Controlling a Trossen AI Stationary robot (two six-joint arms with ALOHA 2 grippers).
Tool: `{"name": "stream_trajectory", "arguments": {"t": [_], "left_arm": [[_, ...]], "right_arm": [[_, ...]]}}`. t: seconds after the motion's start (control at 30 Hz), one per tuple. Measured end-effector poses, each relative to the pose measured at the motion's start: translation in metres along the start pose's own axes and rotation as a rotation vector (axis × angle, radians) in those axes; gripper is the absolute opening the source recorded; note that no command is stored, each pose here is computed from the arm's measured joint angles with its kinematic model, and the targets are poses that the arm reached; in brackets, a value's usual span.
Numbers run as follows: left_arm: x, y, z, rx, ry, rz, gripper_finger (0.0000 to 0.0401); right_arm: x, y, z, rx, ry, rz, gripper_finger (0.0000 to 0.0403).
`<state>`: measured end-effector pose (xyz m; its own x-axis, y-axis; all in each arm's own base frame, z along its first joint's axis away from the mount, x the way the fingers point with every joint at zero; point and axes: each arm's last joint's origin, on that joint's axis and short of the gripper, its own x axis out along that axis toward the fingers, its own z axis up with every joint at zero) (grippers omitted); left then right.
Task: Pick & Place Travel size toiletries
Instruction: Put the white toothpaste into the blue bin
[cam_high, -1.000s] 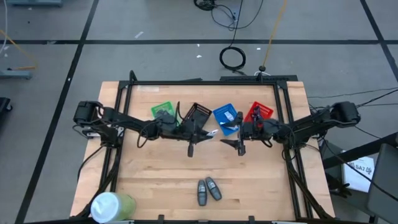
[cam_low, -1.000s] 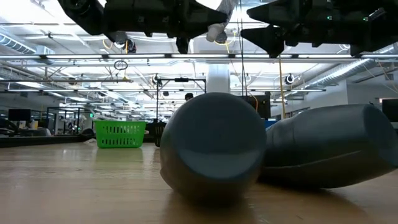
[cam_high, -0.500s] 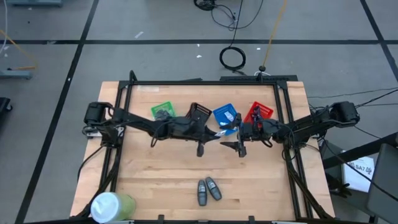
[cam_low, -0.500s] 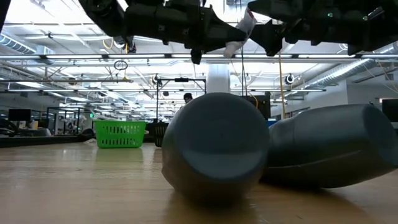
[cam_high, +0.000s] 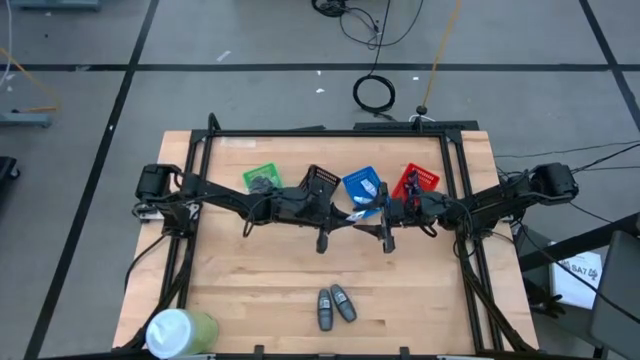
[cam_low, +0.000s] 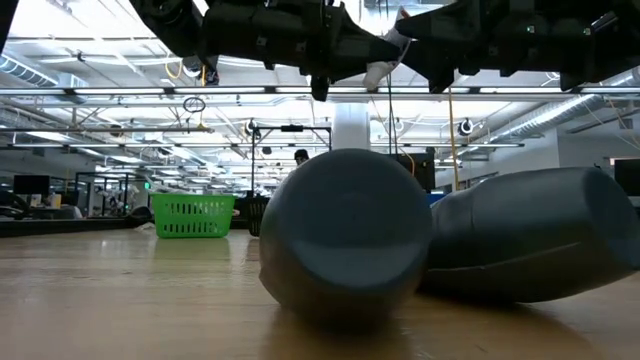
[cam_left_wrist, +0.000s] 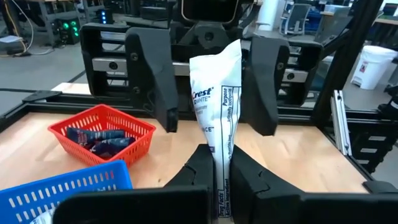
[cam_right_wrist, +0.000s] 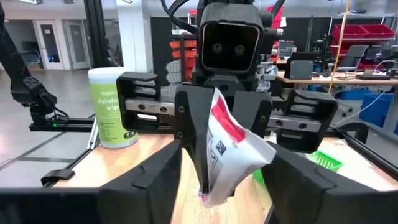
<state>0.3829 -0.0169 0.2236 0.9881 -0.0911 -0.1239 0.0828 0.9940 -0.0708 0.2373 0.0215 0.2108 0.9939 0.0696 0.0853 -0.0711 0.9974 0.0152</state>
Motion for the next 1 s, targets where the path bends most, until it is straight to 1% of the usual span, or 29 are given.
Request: {"name": "stream_trajectory", "arguments": {"t": [0.27,0.4,0.5,0.57,0.67,0.77,0.87,0.93,1.0], "left_arm": [[0.0,0.0,0.0,-0.012,-0.001,-0.001,0.0006],[0.0,-0.001,0.0,-0.056,-0.002,-0.004,0.0031],[0.0,-0.001,0.0,-0.069,-0.002,-0.003,0.0049],[0.0,-0.001,0.0,-0.071,-0.004,-0.003,0.0058],[0.0,0.0,0.0,-0.087,-0.005,0.003,0.007],[-0.001,0.001,0.002,-0.126,-0.006,0.047,0.0093],[-0.008,0.001,0.011,-0.127,0.016,0.113,0.0134],[-0.016,0.002,0.022,-0.126,0.047,0.172,0.0168],[-0.027,0.002,0.038,-0.131,0.068,0.231,0.0202]], "right_arm": [[0.0,0.0,0.0,-0.031,-0.001,-0.001,0.0108],[0.0,0.0,0.0,-0.043,0.0,0.002,0.0054],[0.0,0.0,0.0,-0.058,0.0,0.002,0.002],[0.0,0.0,0.0,-0.062,0.0,0.002,0.001],[0.0,0.0,0.0,-0.06,0.003,0.001,0.0012],[0.0,0.0,-0.001,-0.061,0.007,-0.006,0.0014],[0.0,-0.001,-0.001,-0.062,0.014,-0.014,0.0011],[-0.001,-0.002,-0.001,-0.07,0.028,-0.028,0.0011],[-0.003,-0.004,-0.002,-0.083,0.073,-0.049,0.0011]]}}
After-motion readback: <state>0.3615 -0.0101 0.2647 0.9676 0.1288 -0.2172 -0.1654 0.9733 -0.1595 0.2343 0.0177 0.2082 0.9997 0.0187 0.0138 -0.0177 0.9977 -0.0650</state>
